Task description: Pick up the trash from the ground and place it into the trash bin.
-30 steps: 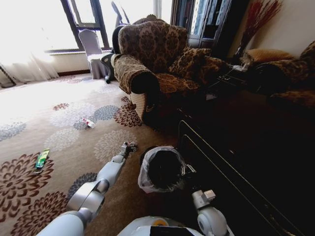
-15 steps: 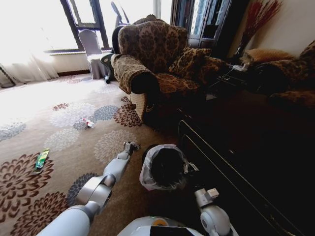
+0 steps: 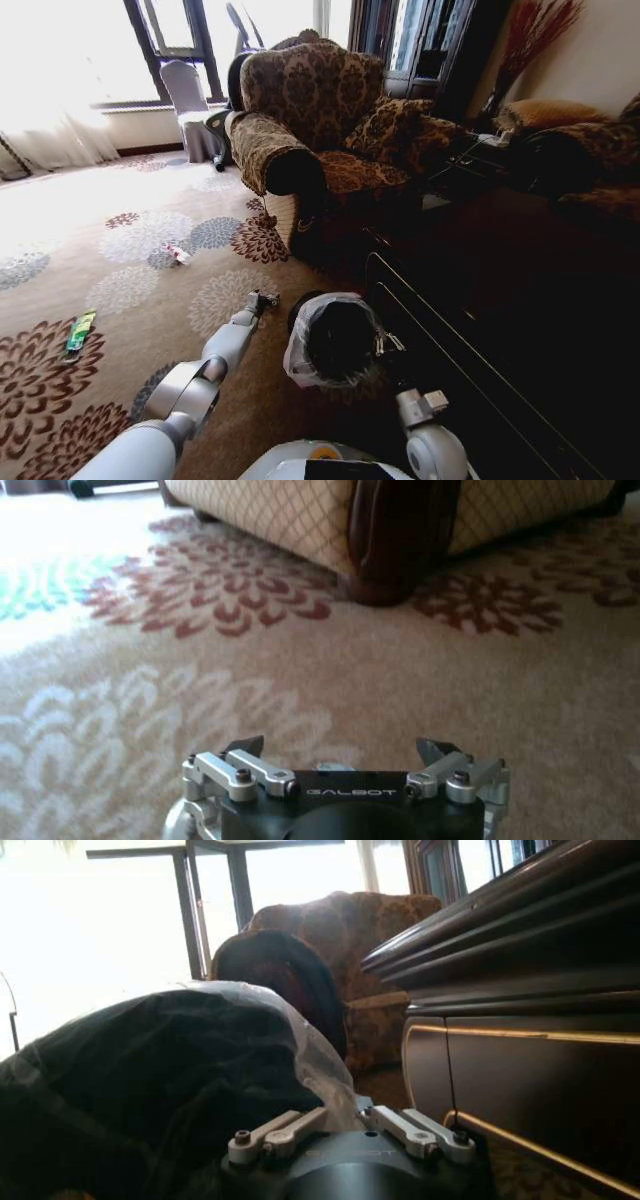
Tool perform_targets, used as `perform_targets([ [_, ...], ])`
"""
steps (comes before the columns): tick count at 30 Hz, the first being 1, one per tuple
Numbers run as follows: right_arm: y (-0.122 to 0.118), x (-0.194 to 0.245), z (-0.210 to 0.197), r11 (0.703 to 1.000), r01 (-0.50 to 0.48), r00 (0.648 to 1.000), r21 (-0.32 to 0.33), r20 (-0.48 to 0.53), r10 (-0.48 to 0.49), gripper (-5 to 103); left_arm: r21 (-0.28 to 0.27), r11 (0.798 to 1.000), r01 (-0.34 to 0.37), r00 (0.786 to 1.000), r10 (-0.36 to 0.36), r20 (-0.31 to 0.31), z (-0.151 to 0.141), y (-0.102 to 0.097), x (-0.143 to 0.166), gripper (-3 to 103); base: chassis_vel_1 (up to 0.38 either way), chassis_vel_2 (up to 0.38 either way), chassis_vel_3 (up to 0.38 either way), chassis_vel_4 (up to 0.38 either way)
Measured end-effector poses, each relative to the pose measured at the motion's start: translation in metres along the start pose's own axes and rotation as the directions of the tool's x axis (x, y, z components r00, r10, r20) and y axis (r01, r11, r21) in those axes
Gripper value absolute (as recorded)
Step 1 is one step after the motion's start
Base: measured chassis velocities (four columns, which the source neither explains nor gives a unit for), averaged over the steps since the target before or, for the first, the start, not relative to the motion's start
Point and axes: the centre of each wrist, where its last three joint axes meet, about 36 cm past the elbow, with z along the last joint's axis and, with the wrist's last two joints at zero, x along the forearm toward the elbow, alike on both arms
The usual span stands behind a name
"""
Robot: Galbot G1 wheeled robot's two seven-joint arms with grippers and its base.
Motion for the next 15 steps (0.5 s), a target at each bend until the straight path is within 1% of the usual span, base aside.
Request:
perform_targets([
  [2,0.000,0.001,0.000,1.000,-0.002,1.000,0.001,0.001,0.002,0,0.004,1.000,-0.001,1.000,0.001,-0.008,0.001,-0.001,0.000,101,-0.043,0.018,0.045,-0.058],
  [3,-0.002,0.004,0.000,1.000,-0.008,1.000,0.004,0.001,0.008,0,0.011,1.000,-0.007,1.000,0.007,-0.026,0.003,-0.003,0.000,97,0.000,0.000,0.000,0.000],
  [4,-0.003,0.006,-0.001,1.000,-0.011,1.000,0.007,0.000,0.011,0,0.007,1.000,-0.009,0.999,0.009,-0.041,0.004,-0.004,0.000,93,0.000,0.000,0.000,0.000],
  [5,-0.003,0.006,-0.001,1.000,-0.011,1.000,0.007,0.000,0.011,0,0.007,1.000,-0.009,0.999,0.009,-0.041,0.004,-0.004,0.000,93,0.000,0.000,0.000,0.000],
  [6,-0.004,0.008,-0.001,1.000,-0.015,1.000,0.009,0.001,0.015,0,0.006,1.000,-0.010,0.998,0.011,-0.054,0.005,-0.007,0.000,88,0.000,0.000,0.000,0.000],
  [9,-0.004,0.010,-0.001,1.000,-0.019,1.000,0.008,0.001,0.019,0,-0.010,1.000,-0.010,0.998,0.009,-0.060,0.007,-0.007,0.000,71,0.000,0.000,0.000,0.000],
  [10,-0.004,0.010,-0.001,1.000,-0.019,1.000,0.008,0.001,0.019,0,-0.010,1.000,-0.010,0.998,0.009,-0.060,0.007,-0.007,0.000,71,0.000,0.000,0.000,0.000],
  [11,-0.003,0.010,-0.001,1.000,-0.019,1.000,0.007,0.002,0.019,0,-0.016,1.000,-0.008,0.998,0.007,-0.061,0.007,-0.006,0.000,66,0.000,0.000,0.000,0.000],
  [12,-0.003,0.010,-0.001,1.000,-0.021,1.000,0.006,0.002,0.021,0,-0.024,1.000,-0.006,0.998,0.005,-0.062,0.008,-0.005,0.001,66,0.000,0.000,0.000,0.000],
  [15,-0.003,0.012,-0.002,1.000,-0.025,1.000,0.005,0.003,0.025,0,-0.056,0.998,0.008,0.998,-0.011,-0.067,0.012,-0.003,0.003,49,0.000,0.000,0.000,0.000],
])
